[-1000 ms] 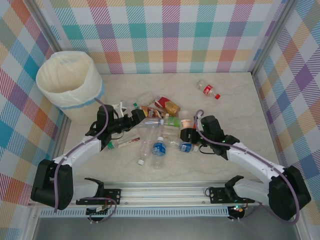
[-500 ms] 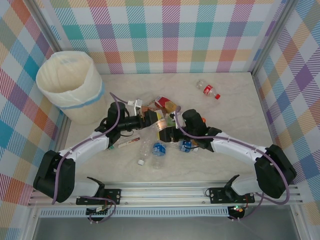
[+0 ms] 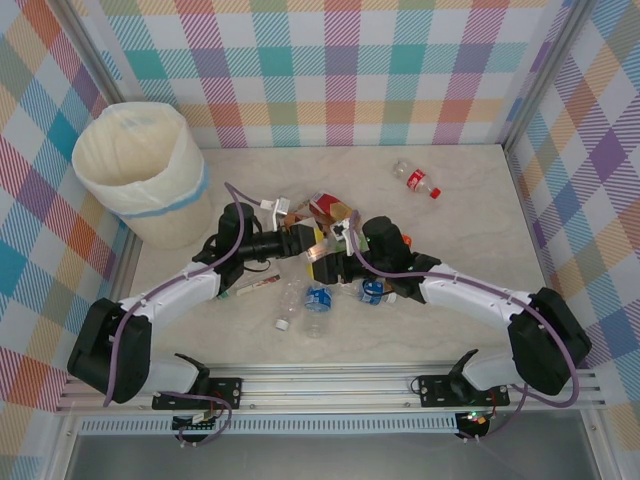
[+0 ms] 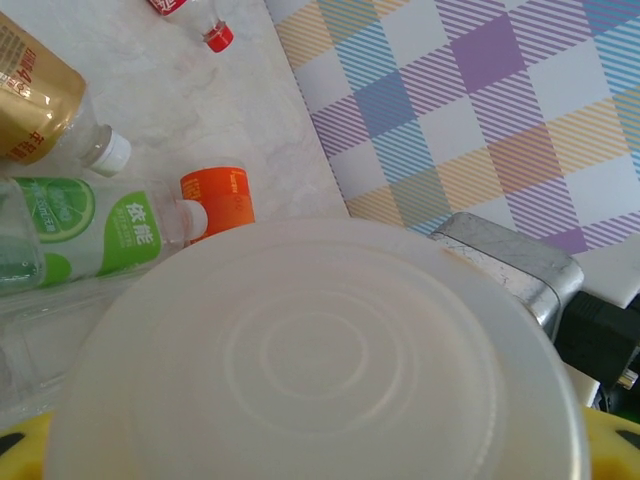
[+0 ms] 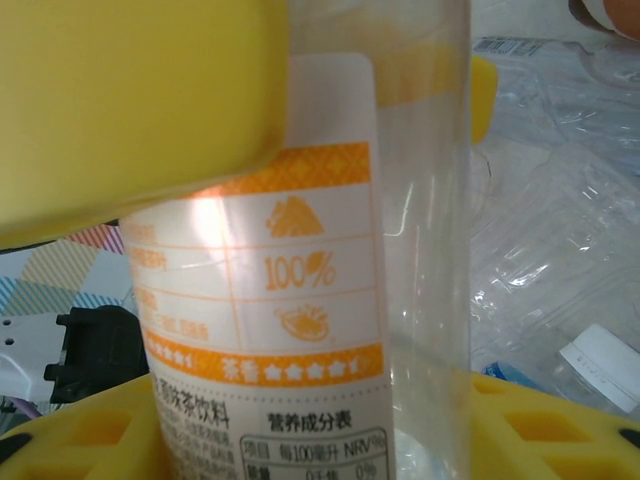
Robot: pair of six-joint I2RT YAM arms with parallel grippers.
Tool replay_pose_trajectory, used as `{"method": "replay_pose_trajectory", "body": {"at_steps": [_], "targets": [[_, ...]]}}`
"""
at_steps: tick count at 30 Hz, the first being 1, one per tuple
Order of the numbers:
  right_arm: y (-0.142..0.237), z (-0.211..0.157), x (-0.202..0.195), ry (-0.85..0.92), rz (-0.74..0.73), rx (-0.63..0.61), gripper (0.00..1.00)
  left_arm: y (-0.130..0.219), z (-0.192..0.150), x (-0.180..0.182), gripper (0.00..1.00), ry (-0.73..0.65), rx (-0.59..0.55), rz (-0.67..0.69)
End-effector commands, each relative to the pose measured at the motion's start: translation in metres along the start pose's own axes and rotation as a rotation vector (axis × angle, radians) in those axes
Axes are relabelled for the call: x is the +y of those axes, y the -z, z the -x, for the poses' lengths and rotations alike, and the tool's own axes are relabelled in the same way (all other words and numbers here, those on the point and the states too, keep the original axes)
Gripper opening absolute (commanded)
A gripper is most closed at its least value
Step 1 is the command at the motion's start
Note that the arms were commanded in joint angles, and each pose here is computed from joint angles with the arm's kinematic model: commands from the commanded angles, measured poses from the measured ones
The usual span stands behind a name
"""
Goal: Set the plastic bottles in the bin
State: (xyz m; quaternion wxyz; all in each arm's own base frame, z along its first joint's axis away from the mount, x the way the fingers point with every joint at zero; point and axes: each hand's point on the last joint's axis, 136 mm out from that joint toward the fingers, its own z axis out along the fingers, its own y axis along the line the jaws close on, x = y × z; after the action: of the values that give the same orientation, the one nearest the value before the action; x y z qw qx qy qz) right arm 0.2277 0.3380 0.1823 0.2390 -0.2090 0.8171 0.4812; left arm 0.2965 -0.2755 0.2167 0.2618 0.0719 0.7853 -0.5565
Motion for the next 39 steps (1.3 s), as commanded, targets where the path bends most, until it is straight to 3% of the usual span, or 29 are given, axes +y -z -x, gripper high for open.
{"method": "replay_pose_trajectory", "body": {"at_steps": [1,12,18,22,24,25,26,32,39], "targets": [[0.006,0.023,0.024,0.079,0.046,-0.067,0.65,-0.004,0.008,-0.006,0.51,-0.038,-0.016,-0.005],[0.063,0.043,-0.02,0.136,-0.353,-0.246,1.0,0.043,0.057,0.018,0.41,-0.123,-0.279,0.337],[0.098,0.042,-0.063,0.047,-0.593,-0.387,1.0,0.094,0.092,0.006,0.38,-0.222,-0.457,0.515],[0.129,0.029,-0.102,-0.131,-0.815,-0.475,1.0,0.144,0.122,0.0,0.38,-0.283,-0.662,0.694],[0.132,0.027,-0.104,-0.139,-0.82,-0.492,1.0,0.168,0.137,-0.011,0.29,-0.324,-0.759,0.746],[0.132,0.028,-0.104,-0.14,-0.813,-0.501,1.0,0.178,0.145,-0.019,0.17,-0.351,-0.802,0.759],[0.132,0.028,-0.103,-0.139,-0.806,-0.508,1.0,0.19,0.154,-0.029,0.0,-0.364,-0.855,0.777],[0.132,0.034,-0.103,-0.114,-0.817,-0.516,1.0,0.235,0.205,-0.071,0.0,-0.442,-0.996,0.892],[0.119,0.043,-0.102,-0.08,-0.817,-0.477,1.0,0.302,0.277,-0.066,0.0,-0.367,-1.086,1.086]]}}
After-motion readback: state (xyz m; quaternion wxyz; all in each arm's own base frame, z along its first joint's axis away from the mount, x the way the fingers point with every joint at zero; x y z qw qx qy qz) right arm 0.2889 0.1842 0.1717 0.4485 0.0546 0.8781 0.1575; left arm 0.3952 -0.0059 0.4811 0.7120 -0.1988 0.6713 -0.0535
